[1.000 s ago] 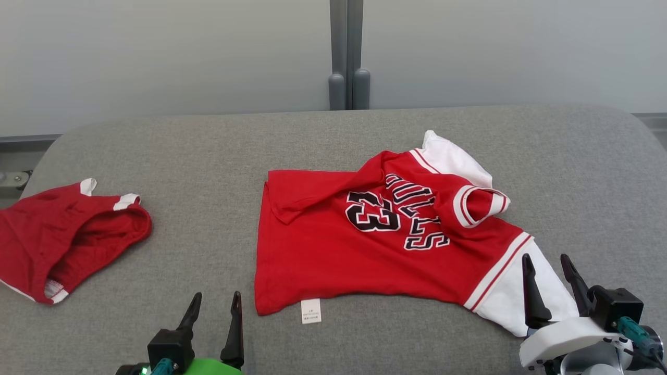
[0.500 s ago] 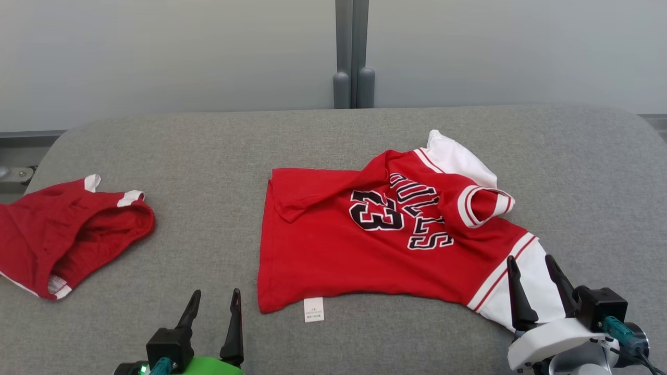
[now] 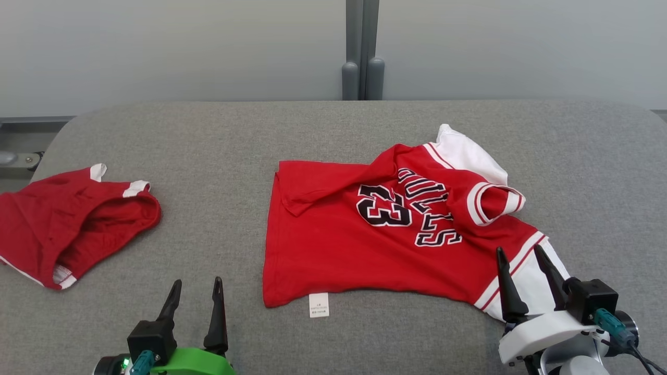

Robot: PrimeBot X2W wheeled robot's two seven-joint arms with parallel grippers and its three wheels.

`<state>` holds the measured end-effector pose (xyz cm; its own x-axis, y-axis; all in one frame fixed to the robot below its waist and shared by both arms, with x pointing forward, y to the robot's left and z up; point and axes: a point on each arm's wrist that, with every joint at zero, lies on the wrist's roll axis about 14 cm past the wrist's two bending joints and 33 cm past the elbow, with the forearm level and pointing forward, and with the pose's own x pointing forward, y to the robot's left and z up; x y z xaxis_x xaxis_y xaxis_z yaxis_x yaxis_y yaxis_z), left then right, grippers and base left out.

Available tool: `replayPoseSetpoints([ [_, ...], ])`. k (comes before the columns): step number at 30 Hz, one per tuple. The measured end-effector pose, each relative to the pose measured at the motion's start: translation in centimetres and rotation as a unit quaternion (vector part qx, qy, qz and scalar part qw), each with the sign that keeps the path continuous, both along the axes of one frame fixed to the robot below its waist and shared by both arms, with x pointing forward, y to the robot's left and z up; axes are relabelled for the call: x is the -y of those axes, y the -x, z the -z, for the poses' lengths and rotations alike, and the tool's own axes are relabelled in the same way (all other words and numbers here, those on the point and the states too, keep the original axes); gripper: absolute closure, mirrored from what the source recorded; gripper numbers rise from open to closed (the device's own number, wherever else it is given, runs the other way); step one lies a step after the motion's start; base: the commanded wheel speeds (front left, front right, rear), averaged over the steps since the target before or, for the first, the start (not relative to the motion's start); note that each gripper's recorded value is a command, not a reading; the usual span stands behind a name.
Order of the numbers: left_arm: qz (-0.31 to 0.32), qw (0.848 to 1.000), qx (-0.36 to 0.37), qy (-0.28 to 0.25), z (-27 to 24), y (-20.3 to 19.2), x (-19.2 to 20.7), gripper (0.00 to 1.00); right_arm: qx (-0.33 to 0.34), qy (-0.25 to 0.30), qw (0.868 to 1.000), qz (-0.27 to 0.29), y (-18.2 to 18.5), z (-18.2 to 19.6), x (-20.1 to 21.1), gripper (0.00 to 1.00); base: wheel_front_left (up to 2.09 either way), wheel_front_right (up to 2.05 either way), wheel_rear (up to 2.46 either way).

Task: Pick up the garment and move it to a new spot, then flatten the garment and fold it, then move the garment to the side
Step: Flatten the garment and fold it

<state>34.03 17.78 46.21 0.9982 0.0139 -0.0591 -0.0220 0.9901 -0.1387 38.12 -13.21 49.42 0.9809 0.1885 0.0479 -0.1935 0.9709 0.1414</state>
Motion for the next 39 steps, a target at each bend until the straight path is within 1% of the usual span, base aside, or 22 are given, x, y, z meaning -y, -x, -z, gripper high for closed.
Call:
replayPoseSetpoints([
  [7, 0.022, 1.000, -0.008, 0.003, 0.5, -0.2, 1.2, 0.00, -0.011, 0.001, 1.000, 0.007, 0.1, 0.7, 0.5, 0.00, 0.00, 0.00, 0.00],
  [15, 0.068, 0.996, -0.042, 0.035, 2.5, -1.7, 4.2, 0.00, -0.034, 0.009, 0.999, 0.022, -1.1, 2.4, 1.6, 0.00, 0.00, 0.00, 0.00],
  [19, 0.089, 0.991, -0.083, 0.051, 4.9, -2.3, 5.7, 0.00, -0.055, 0.017, 0.998, 0.034, -1.7, 4.0, 2.6, 0.00, 0.00, 0.00, 0.00],
  [25, 0.094, 0.982, -0.151, 0.062, 8.9, -1.7, 6.6, 0.00, -0.082, 0.023, 0.994, 0.061, -1.8, 5.8, 4.6, 0.00, 0.00, 0.00, 0.00],
  [29, 0.101, 0.980, -0.161, 0.064, 9.6, -2.2, 7.1, 0.00, -0.089, 0.026, 0.993, 0.077, -1.6, 6.3, 5.7, 0.00, 0.00, 0.00, 0.00],
  [30, 0.102, 0.979, -0.161, 0.064, 9.6, -2.4, 7.2, 0.16, -0.090, 0.027, 0.992, 0.080, -1.7, 6.3, 5.9, 0.00, 0.00, 0.00, 0.00],
  [31, 0.103, 0.980, -0.161, 0.064, 9.6, -2.6, 7.2, 0.64, -0.091, 0.027, 0.992, 0.082, -1.7, 6.4, 6.1, 0.00, 0.00, 0.00, 0.00],
  [32, 0.105, 0.979, -0.160, 0.063, 9.6, -2.8, 7.3, 1.00, -0.092, 0.028, 0.992, 0.085, -1.8, 6.5, 6.3, 0.00, 0.00, 0.00, 0.00],
  [36, 0.114, 0.980, -0.154, 0.061, 9.3, -3.5, 7.8, 1.00, -0.107, 0.029, 0.989, 0.098, -1.6, 7.4, 7.1, 0.00, 0.00, 0.00, 0.00],
  [39, 0.109, 0.983, -0.134, 0.057, 8.3, -4.2, 7.4, 1.00, -0.120, 0.028, 0.987, 0.106, -1.2, 8.2, 7.7, 0.00, 0.00, 0.00, 0.00],
])
